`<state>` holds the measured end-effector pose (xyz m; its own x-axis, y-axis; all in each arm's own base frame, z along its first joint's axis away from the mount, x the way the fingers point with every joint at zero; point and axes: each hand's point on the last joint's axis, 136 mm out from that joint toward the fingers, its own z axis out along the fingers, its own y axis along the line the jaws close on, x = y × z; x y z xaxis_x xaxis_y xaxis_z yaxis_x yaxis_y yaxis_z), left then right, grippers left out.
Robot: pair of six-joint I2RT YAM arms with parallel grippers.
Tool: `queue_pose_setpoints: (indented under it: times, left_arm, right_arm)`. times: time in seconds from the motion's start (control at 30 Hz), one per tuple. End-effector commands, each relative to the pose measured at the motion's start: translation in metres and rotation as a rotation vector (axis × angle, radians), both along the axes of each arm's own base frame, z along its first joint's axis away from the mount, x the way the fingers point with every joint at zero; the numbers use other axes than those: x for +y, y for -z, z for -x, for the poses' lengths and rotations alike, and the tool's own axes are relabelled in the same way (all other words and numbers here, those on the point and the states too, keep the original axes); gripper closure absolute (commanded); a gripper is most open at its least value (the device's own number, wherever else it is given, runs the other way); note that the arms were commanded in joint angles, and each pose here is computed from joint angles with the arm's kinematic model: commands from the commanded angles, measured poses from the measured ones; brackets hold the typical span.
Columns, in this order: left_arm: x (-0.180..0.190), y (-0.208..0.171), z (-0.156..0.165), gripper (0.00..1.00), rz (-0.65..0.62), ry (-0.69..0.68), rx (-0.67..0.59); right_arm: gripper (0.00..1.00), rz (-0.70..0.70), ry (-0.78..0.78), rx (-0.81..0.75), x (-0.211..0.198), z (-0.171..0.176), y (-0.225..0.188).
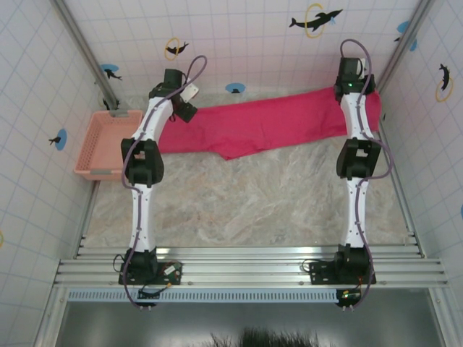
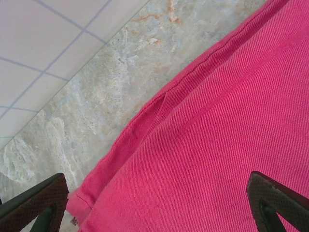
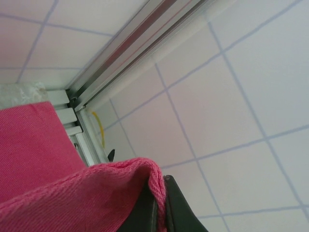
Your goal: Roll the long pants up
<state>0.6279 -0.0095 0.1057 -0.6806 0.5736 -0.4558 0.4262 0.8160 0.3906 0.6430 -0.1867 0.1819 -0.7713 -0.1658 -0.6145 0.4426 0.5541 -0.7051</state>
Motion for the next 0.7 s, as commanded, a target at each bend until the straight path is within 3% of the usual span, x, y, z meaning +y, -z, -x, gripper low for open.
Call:
queue_pose_setpoints:
  times: [0.0, 0.17, 0.3, 0.57, 0.67]
  left_arm:
    - [0.002, 0.013, -0.001, 0.03, -0.001, -0.036, 0.019]
    - [0.002, 0.02, -0.005, 0.03, 0.014, -0.05, 0.021]
    - [0.003, 0.02, -0.014, 0.03, 0.003, -0.048, -0.002]
    - [-0.003, 0.015, -0.025, 0.03, 0.021, -0.04, -0.052]
    - [-0.003, 0.012, -0.025, 0.03, 0.026, -0.039, -0.055]
  right_arm:
    - [0.96, 0.061, 0.07, -0.207, -0.015, 0.015, -0.095]
    - [0.95, 0.096, 0.089, -0.256, -0.022, 0.019, -0.118]
    - [0.95, 0.047, 0.156, -0.212, -0.043, 0.028, -0.082]
    - [0.93, 0.024, 0.159, -0.183, -0.045, 0.007, -0.012]
    - [0.85, 0.015, 0.161, -0.21, -0.045, -0.001, 0.01]
